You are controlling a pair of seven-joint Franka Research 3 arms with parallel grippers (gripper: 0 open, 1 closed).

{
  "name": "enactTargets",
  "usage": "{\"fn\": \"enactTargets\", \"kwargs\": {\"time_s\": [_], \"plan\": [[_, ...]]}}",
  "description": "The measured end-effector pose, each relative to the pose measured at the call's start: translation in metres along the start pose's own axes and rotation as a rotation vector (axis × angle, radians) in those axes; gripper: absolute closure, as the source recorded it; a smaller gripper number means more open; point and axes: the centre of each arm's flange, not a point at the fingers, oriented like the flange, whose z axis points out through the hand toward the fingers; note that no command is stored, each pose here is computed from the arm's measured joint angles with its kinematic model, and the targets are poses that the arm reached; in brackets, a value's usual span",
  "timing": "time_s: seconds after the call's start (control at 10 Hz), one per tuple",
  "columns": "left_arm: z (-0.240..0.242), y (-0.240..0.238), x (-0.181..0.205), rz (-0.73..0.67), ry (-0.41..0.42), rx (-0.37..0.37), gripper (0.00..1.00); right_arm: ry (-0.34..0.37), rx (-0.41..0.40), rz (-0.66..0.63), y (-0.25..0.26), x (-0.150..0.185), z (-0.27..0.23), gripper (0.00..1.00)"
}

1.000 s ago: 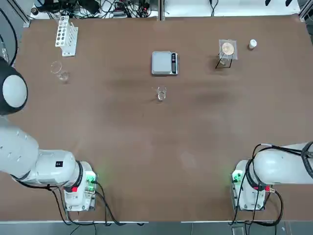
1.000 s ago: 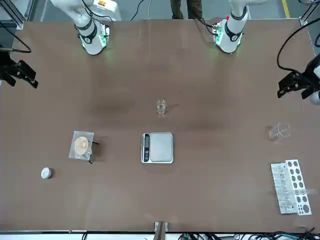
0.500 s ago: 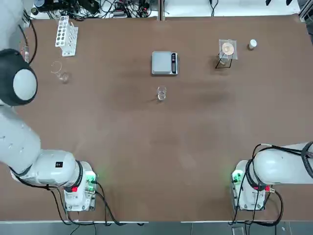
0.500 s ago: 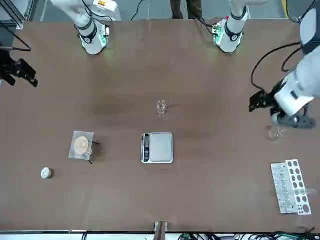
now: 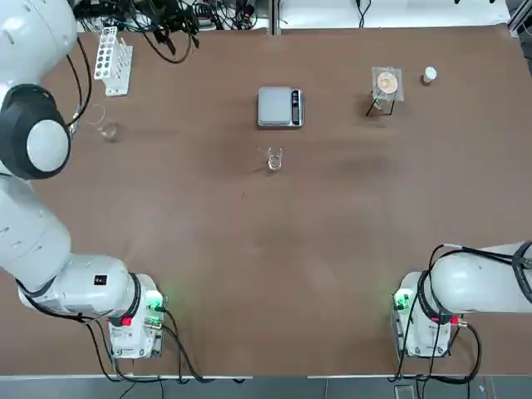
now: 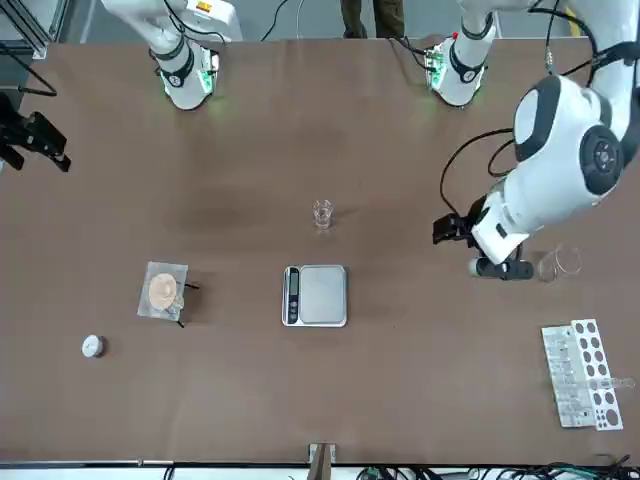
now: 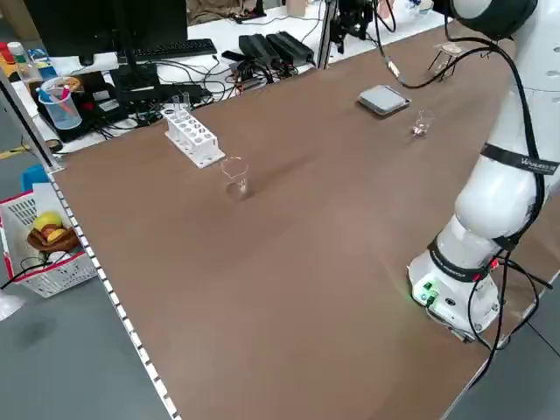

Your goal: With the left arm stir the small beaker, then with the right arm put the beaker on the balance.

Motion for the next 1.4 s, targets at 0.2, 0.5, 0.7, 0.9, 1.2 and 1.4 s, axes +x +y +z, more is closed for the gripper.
{"fn": "enactTargets", "kwargs": {"time_s": [0.2,0.5,0.7,0.9,1.2,1.4], "plan": [[0.039,0.033,-0.012,-0.027,0.054,-0.035,0.04,0.0,0.0,-0.002,0.0,0.0,0.0,0.0],[0.093,0.094,-0.054,-0.033,0.065,-0.079,0.12,0.008,0.0,-0.001,0.0,0.001,-0.001,0.0],[0.125,0.128,-0.084,-0.015,0.092,-0.135,0.17,0.01,0.0,-0.001,0.0,0.001,-0.001,0.0],[0.168,0.141,-0.111,-0.029,0.089,-0.18,0.19,0.01,0.0,-0.002,0.0,0.001,-0.001,0.0],[0.222,0.157,-0.157,-0.05,0.099,-0.188,0.25,-0.003,-0.001,-0.007,0.0,0.0,0.001,0.0],[0.233,0.157,-0.17,-0.049,0.081,-0.173,0.28,-0.009,-0.001,-0.015,0.0,0.0,0.003,0.0]]}}
